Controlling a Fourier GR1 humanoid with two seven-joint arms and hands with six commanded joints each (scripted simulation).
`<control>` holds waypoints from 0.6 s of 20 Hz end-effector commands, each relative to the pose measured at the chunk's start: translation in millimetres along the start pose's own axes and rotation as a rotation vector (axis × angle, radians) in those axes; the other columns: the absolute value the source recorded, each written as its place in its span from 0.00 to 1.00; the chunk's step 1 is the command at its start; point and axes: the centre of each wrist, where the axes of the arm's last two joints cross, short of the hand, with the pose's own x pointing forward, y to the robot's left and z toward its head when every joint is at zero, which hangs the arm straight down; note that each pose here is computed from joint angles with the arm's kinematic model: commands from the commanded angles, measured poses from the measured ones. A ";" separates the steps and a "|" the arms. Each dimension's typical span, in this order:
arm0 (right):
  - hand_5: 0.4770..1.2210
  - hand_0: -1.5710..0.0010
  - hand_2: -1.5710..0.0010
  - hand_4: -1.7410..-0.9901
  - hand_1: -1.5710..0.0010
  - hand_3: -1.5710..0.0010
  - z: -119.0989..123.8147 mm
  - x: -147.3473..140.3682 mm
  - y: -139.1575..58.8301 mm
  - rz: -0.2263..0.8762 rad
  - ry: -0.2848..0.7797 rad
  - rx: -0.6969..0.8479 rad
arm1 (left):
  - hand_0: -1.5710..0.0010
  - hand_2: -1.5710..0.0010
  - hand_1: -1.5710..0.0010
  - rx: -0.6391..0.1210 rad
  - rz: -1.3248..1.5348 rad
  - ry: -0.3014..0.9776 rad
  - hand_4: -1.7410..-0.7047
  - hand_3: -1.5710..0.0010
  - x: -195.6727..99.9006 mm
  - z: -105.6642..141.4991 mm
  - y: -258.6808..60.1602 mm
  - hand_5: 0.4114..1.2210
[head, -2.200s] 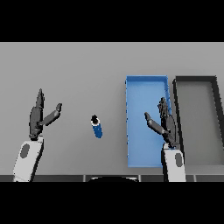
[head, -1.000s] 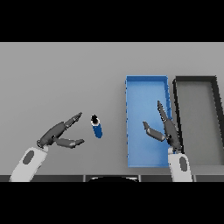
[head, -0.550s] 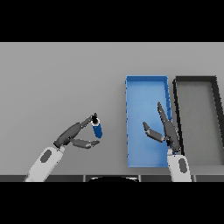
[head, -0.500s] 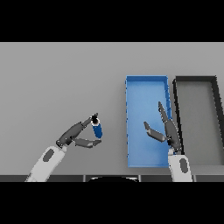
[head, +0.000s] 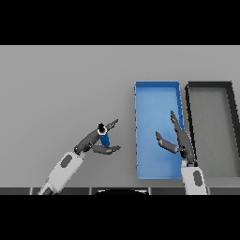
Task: Pick up the blue pipe and place it into the blue bin.
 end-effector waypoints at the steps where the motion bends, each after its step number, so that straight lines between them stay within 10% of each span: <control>1: 0.25 1.00 1.00 0.56 1.00 1.00 -0.1 0.5 0.7 -0.008 -0.007 0.000 | 1.00 0.95 1.00 0.001 0.017 -0.017 0.48 0.96 -0.4 0.0 1.3 0.19; 3: 0.25 1.00 1.00 0.56 1.00 1.00 -1.5 2.9 -4.5 -0.007 -0.019 -0.007 | 0.94 0.75 0.84 -0.007 0.058 -0.018 0.42 0.70 0.2 -5.2 -2.5 0.39; 6: 0.25 1.00 1.00 0.57 1.00 1.00 0.5 1.8 0.4 0.004 -0.014 -0.005 | 0.50 0.38 0.44 -0.006 0.114 -0.068 0.22 0.38 -1.6 -4.9 -7.2 0.69; 12: 0.25 1.00 1.00 0.60 1.00 1.00 -2.9 3.0 -3.4 0.027 -0.007 -0.004 | 0.13 0.10 0.11 -0.008 0.087 -0.094 0.07 0.12 4.2 -6.9 -18.5 0.92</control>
